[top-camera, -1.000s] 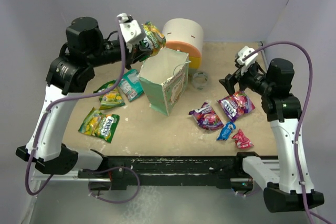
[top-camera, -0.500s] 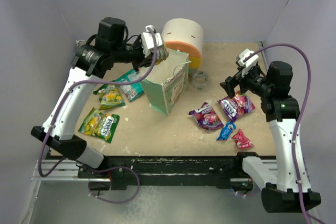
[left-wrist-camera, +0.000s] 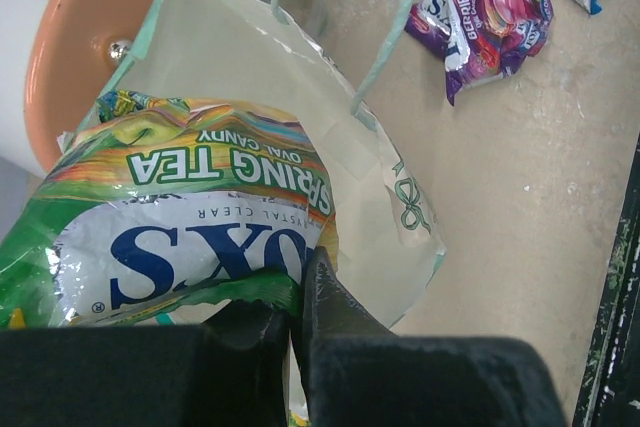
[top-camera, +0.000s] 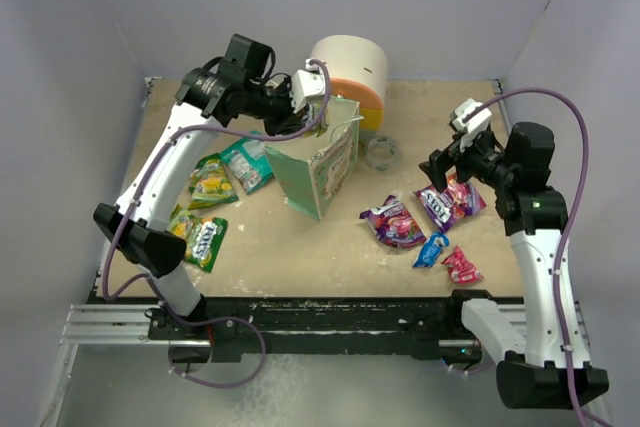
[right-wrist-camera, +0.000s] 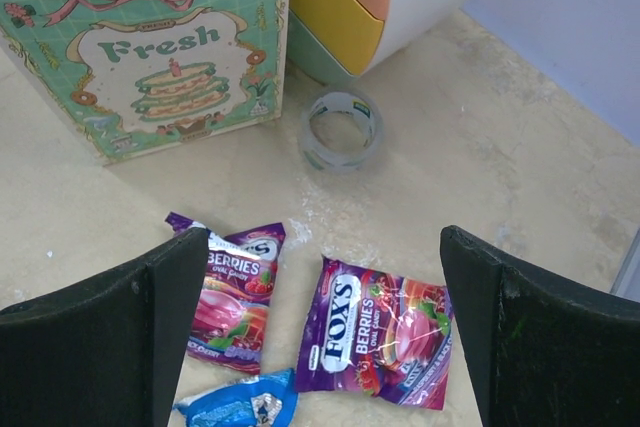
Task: Place the snacks into the paper bag
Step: Place the snack in the paper bag.
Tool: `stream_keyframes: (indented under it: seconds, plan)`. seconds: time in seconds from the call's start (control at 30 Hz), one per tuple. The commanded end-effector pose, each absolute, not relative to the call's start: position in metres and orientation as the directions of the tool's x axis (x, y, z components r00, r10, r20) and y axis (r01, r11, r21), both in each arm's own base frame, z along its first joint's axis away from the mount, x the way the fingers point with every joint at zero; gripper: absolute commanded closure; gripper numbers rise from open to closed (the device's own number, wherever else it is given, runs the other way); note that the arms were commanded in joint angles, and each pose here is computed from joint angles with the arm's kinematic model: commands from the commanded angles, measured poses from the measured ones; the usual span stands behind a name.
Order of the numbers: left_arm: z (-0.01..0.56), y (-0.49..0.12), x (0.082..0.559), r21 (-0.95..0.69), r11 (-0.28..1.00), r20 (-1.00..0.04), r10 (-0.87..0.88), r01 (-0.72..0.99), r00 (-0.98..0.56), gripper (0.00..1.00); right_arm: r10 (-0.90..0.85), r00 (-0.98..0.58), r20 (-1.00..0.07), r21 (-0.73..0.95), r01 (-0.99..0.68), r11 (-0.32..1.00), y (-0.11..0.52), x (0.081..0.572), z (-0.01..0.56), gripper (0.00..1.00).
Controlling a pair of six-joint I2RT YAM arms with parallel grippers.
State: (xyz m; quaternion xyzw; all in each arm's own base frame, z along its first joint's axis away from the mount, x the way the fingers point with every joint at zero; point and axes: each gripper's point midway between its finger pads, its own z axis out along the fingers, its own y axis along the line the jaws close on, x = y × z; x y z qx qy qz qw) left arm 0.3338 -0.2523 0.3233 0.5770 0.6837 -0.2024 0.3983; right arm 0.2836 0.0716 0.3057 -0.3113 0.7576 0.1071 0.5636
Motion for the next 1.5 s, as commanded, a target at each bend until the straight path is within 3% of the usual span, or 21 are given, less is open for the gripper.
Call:
stream_keyframes:
  seconds: [0.0,0.57,1.47]
  plan:
    - [0.329,-0.257,0.339,0.202,0.211,-0.774,0.632,0.956,0.024,1.00,-0.334,-0.136,-0.933,-0.204,-0.565,0.800,0.069,0.284,0.318,0.00]
    - [0.273,-0.261,0.345,0.085,0.135,-0.689,0.724,0.987,-0.039,0.97,-0.338,-0.162,-0.927,-0.197,-0.558,0.806,0.066,0.287,0.308,0.00]
    - [0.236,-0.272,0.377,0.042,0.179,-0.647,0.755,0.983,-0.110,0.92,-0.339,-0.179,-0.923,-0.195,-0.541,0.818,0.062,0.288,0.293,0.00]
